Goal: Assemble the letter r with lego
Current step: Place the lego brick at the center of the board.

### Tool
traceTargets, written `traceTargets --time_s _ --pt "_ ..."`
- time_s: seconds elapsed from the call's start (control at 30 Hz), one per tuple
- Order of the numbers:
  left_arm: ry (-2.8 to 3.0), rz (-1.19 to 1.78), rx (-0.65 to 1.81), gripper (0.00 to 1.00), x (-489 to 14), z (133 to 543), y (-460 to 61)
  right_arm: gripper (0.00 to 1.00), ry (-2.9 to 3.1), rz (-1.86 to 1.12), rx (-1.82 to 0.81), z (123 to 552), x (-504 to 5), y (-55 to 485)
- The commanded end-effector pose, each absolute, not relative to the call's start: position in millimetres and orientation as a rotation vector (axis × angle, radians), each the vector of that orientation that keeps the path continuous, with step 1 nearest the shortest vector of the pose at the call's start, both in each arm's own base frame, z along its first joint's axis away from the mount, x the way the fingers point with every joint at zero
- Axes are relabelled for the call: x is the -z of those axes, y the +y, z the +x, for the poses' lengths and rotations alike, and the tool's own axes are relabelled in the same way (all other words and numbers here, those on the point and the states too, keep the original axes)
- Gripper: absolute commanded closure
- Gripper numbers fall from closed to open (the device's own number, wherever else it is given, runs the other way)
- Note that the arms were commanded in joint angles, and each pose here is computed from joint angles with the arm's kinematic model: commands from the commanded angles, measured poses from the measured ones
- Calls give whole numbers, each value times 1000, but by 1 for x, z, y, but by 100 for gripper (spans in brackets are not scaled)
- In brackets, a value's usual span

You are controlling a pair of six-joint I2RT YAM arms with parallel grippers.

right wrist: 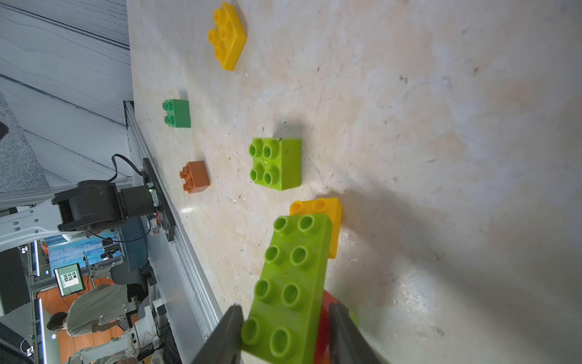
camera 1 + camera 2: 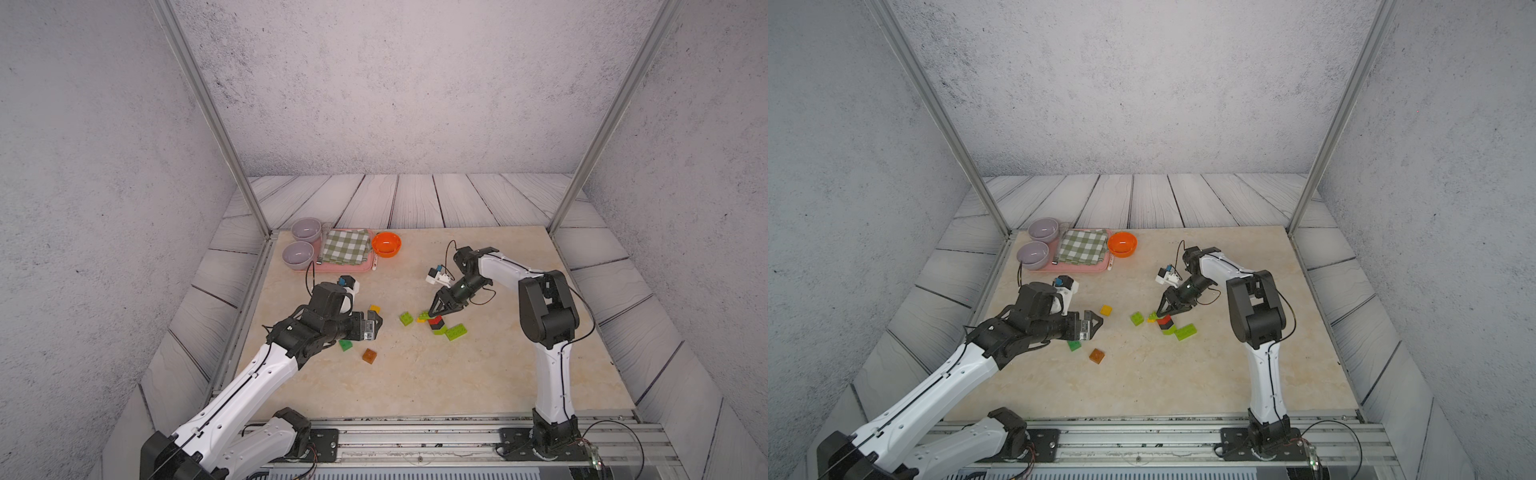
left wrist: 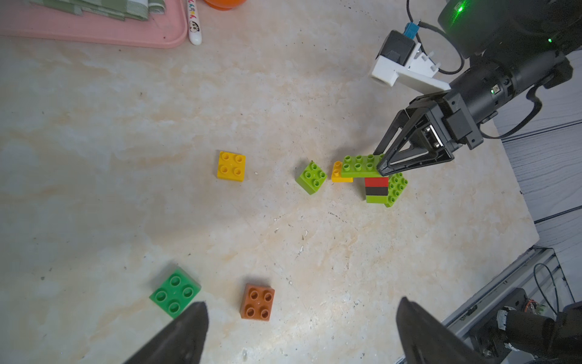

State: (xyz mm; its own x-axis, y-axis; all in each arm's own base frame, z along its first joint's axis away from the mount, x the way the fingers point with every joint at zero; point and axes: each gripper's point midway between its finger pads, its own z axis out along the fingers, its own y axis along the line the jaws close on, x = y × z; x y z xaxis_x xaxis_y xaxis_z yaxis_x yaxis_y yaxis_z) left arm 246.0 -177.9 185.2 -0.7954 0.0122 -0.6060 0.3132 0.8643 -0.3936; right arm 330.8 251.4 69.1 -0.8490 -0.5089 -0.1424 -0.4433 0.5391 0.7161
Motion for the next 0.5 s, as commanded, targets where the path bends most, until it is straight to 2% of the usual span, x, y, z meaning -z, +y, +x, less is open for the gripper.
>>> traceTargets --time_s 0.0,0.17,0.27,0.47 --pt "2386 252 676 2 -193 246 -180 55 -2758 862 1083 339 -63 239" --pt "2390 256 677 2 -192 244 -180 54 -2825 874 994 346 -56 230" --pt "2391 258 690 2 -192 244 -181 46 -2869 885 924 354 -52 223" --pt "2408 260 673 2 -188 244 -180 45 -2962 937 801 370 -58 210"
